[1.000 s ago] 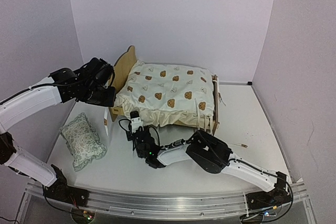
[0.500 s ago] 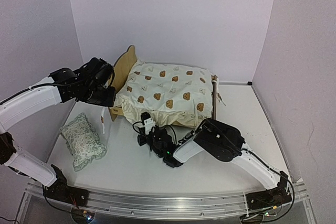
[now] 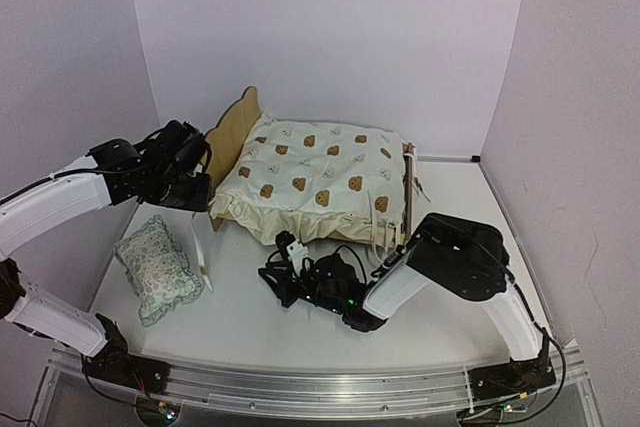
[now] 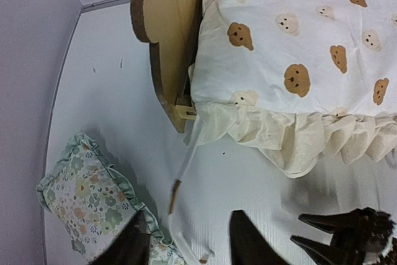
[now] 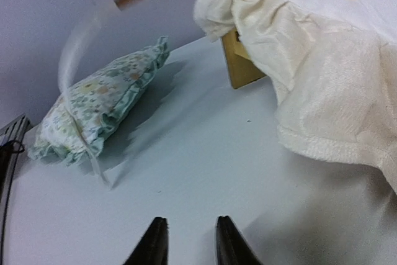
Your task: Set up the pet bed
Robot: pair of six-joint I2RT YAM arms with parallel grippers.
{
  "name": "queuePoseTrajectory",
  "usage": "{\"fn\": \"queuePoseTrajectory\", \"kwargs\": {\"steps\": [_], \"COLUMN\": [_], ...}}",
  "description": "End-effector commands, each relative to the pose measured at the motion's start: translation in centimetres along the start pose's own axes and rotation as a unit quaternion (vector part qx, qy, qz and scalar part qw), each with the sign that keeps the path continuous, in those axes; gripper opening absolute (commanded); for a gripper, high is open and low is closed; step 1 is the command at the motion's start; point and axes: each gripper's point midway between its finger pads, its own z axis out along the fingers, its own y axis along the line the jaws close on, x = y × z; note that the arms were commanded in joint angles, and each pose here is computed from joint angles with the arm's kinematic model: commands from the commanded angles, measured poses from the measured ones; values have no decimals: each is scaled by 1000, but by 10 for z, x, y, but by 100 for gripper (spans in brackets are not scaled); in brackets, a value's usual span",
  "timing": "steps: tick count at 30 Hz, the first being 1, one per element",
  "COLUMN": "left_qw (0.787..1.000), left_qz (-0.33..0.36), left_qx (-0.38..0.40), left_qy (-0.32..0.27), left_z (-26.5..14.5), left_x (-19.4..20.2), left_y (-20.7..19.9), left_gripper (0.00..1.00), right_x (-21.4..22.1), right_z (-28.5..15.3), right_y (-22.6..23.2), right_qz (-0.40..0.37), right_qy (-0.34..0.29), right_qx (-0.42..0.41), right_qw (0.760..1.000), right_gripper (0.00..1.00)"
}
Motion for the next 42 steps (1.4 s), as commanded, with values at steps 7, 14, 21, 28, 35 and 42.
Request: {"fn": "queuePoseTrajectory", "kwargs": {"steps": [7,14,21,28,35,42], "left_qw": [998,999,999,999,999,998], "left_qz": [-37,-24,3,1,-39,-48], "left_qx": [-29,-12,-3,-12,15,28], "left_qy": [-33,-44,-53,-39,-18,-27], "left_z": [-4,53,100,132,110,58], "left_x": [-32,-80,-115,-116,-123,-142], "left_y": [14,21,8,5,-19,-53], "left_gripper": [88,88,81,43,0,0], "right_x": [-45,-50,-38,-23,-20,-17], "right_z": [-87,-156,-186,-199,-198,-171], "right_y": [12,-48,-79,-105,-88,-61], "right_qz": [34,-8,28,92,82,79], "right_qy": [118,197,239,266,293,256], "right_qx": [46,227,261,261,205,101], "right_qw": [991,954,935,923,930,958], "right_gripper": [50,61,64,64,64,63]}}
